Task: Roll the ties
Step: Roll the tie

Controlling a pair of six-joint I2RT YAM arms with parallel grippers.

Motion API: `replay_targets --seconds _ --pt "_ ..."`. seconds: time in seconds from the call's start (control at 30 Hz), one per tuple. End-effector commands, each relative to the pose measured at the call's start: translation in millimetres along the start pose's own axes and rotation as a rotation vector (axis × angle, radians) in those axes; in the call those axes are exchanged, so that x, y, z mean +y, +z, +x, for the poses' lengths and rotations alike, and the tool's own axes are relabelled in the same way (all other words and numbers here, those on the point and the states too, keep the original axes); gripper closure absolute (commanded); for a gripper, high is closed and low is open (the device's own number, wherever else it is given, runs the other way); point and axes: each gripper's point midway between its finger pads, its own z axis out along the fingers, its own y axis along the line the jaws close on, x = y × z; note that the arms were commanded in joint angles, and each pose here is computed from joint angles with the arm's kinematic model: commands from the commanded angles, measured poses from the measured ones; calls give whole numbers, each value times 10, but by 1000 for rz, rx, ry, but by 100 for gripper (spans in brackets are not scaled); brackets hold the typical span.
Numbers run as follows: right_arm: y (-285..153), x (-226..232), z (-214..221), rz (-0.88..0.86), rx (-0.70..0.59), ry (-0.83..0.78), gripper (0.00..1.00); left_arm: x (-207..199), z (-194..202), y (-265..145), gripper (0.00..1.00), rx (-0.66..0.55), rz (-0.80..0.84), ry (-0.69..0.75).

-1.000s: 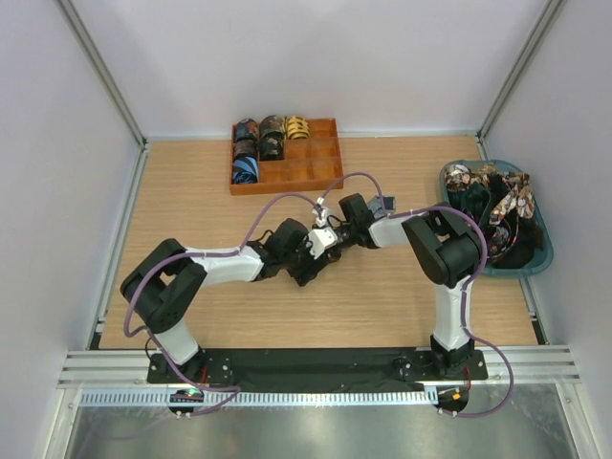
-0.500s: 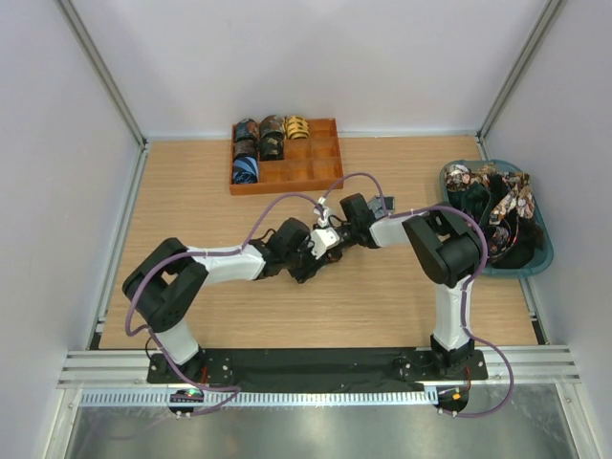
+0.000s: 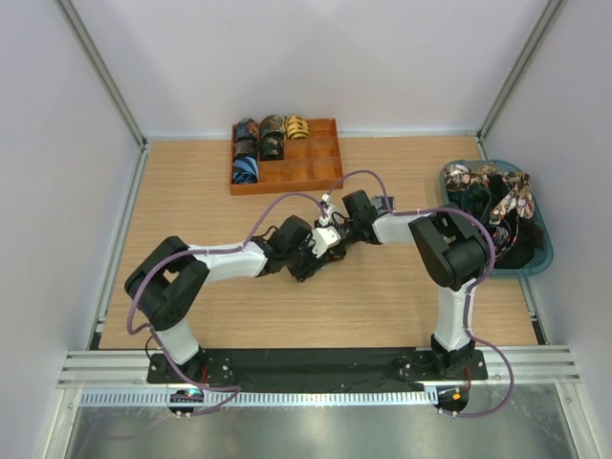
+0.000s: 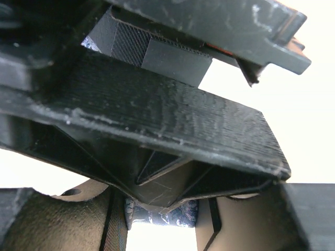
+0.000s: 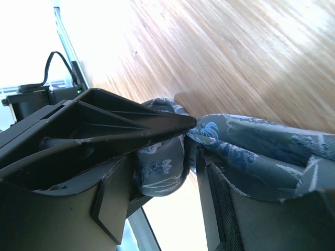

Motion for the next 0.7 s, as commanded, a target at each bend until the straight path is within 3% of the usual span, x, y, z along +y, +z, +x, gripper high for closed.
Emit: replay_targets --seconds 0.0,0.5,0.67 --pt "-40 139 -239 40 -62 -44 42 -80 170 72 80 76 36 -20" --pt "-652 174 -646 37 -260 17 39 -98 220 124 84 115 49 -40" --pt "-961 15 -739 80 -373 82 44 -94 237 138 85 128 46 -49"
